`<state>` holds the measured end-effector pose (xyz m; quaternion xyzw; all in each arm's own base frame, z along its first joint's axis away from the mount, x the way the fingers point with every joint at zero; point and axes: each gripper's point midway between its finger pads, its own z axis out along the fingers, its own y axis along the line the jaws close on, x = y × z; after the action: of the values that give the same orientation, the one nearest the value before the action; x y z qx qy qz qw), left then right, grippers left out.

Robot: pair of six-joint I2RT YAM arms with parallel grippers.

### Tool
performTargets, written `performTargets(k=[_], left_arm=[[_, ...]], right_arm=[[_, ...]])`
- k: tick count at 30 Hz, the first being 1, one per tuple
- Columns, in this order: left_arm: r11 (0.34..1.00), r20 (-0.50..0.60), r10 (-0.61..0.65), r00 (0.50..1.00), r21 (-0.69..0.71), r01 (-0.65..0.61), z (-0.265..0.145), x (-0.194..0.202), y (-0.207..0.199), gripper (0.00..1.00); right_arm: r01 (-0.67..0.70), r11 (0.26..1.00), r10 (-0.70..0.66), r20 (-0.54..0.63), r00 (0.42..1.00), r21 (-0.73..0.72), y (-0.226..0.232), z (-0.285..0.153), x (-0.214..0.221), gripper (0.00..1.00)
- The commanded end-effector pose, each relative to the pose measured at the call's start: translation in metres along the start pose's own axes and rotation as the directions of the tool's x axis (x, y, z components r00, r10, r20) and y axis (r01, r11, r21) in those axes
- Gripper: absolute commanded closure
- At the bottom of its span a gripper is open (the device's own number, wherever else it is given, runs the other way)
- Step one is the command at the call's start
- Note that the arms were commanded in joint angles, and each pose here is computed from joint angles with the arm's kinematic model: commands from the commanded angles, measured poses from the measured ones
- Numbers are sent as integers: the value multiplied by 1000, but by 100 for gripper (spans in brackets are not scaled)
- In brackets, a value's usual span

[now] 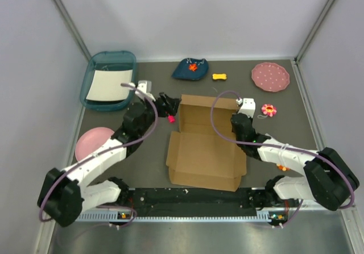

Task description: Fold the paper box

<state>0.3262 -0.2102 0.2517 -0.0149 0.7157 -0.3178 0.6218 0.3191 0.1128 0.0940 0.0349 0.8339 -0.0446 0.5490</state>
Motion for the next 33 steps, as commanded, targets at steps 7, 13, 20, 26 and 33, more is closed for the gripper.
performTargets(k=[7,13,20,26,33], left_arm=[[964,-266,-119,956,200,176,39,32,-29,16],[967,-293,-125,948,179,183,49,44,-18,18],[974,-296,-110,949,158,163,54,53,-7,26],[978,-282,-110,953,140,154,52,57,0,32],[985,-258,-102,961,111,134,49,57,8,34]], right_arm=[[42,998,-44,-29,999,-54,10,-5,8,100],[51,996,-53,-28,998,-66,12,-8,9,100],[46,995,-50,-52,997,-88,14,-14,13,94],[28,994,-36,-74,997,-110,11,-25,10,66],[2,988,-12,-68,998,-153,3,-50,-8,39]])
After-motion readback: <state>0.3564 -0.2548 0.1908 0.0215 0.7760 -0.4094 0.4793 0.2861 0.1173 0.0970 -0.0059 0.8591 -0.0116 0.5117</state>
